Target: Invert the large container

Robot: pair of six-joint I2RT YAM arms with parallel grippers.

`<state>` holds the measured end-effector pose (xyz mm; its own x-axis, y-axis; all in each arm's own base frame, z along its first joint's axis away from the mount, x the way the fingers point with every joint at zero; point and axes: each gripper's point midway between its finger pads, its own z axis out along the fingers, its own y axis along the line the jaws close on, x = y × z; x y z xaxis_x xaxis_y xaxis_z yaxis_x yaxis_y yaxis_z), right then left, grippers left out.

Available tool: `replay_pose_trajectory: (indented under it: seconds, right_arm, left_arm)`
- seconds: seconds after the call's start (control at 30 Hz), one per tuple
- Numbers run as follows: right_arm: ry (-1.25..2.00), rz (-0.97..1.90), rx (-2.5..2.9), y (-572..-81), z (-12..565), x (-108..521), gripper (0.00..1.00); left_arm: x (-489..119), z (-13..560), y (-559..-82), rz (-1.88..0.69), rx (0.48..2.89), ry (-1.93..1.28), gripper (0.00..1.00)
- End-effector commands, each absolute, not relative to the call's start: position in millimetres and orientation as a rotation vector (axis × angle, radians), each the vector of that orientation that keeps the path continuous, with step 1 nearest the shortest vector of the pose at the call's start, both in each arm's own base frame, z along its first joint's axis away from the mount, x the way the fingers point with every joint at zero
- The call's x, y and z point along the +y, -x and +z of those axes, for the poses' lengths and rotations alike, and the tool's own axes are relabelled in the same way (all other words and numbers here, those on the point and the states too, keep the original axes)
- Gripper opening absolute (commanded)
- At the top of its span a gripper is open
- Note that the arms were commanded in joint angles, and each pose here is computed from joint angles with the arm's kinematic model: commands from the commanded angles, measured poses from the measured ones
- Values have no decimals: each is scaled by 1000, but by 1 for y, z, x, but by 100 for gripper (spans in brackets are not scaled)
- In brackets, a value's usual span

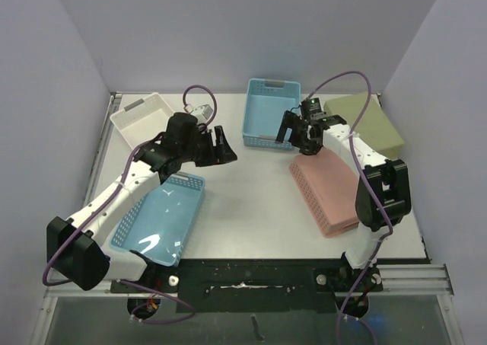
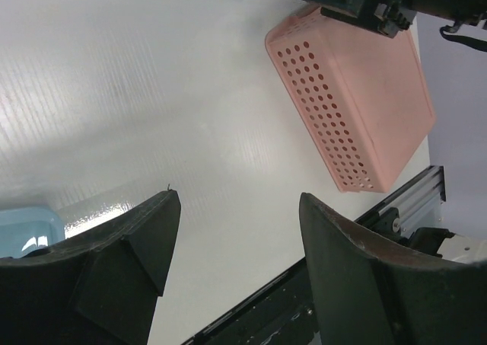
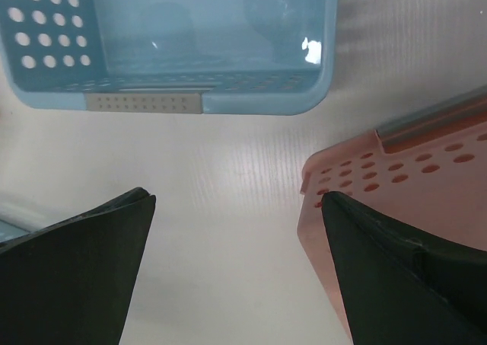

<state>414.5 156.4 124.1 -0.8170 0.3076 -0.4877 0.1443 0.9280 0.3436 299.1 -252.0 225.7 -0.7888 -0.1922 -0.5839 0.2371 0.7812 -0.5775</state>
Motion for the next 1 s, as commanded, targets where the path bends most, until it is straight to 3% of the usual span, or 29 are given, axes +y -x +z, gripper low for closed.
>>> replay_pose_trajectory:
  seconds: [0.0,0.3,0.5,0.73,0.97]
  right_arm:
    - [-341,347,2577,-410,102,151,98]
    - [-476,233,2554,-330,106,102,98]
    - [-271,411,2451,-307,153,152,97]
    - [-116,431,2611,-248,104,202,98]
    - [-356,50,2641,-254,77,122,98]
  left_arm:
    - [-255,242,-296,-916,2261,-68,63]
    - [-261,233,-300,-936,2276,-81,63]
    - [-266,229,-304,-946,2283,-85,63]
    - [-260,223,-303,-913,2295,-70,63]
    - [-258,220,-306,-890,2301,-48,63]
